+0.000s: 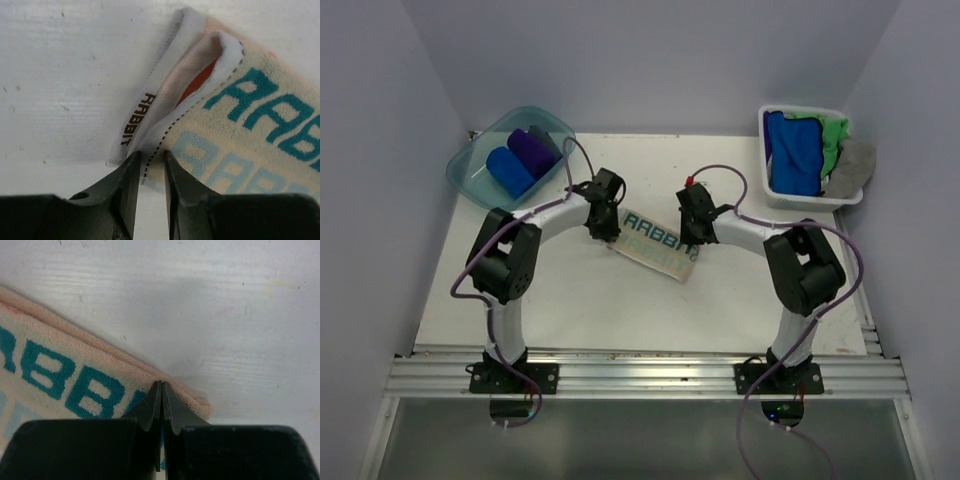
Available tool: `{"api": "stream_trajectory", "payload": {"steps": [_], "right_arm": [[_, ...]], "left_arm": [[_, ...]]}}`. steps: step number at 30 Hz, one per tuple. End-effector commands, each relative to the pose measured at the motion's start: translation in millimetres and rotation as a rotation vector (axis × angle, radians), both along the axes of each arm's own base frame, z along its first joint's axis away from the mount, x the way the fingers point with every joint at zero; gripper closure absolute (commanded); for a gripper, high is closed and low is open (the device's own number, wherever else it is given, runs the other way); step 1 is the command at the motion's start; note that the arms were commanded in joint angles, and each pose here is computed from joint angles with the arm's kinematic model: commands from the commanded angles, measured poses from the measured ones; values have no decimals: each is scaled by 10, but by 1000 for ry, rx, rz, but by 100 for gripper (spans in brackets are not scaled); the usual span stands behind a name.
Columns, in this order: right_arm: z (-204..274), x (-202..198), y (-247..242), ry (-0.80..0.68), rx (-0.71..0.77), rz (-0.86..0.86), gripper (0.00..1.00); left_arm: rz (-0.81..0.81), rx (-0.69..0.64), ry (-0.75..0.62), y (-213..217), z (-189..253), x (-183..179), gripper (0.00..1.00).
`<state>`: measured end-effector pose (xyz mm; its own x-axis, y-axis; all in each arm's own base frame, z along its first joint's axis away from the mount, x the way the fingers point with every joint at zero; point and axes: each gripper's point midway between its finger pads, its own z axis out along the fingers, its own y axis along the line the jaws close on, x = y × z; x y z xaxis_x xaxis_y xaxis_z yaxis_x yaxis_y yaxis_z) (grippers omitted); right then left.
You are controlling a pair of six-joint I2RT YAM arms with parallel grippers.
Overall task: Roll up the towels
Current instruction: Fold the towel
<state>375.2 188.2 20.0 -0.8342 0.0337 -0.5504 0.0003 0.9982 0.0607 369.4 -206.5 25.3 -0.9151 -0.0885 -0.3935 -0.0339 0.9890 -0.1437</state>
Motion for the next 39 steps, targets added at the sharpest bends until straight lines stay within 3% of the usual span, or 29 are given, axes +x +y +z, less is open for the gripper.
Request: {"api": "stream_trajectory", "payload": {"steps": [1, 10, 16, 22, 29, 32, 39], "right_arm": [[-231, -487, 12, 109, 42, 16, 100], [115, -1349, 707, 119, 187, 158, 100], [491, -1216, 625, -1, 145, 150, 98], [590, -1304, 721, -5, 188, 260, 93], [628, -1462, 932, 14, 256, 363, 94], [527, -1486, 969, 40, 253, 371, 94], [111, -1567, 919, 131, 209, 337, 96]], "left_arm": [[34, 33, -52, 97, -6, 349, 70], [16, 18, -119, -30, 245, 801, 70], [4, 12, -164, 14, 598, 707, 68], [-2, -21, -205, 150, 944, 177, 61], [-130, -215, -53, -269, 639, -874, 71], [-171, -283, 8, -437, 462, -1163, 71], [-144, -279, 93, -432, 30, -1288, 74]]}}
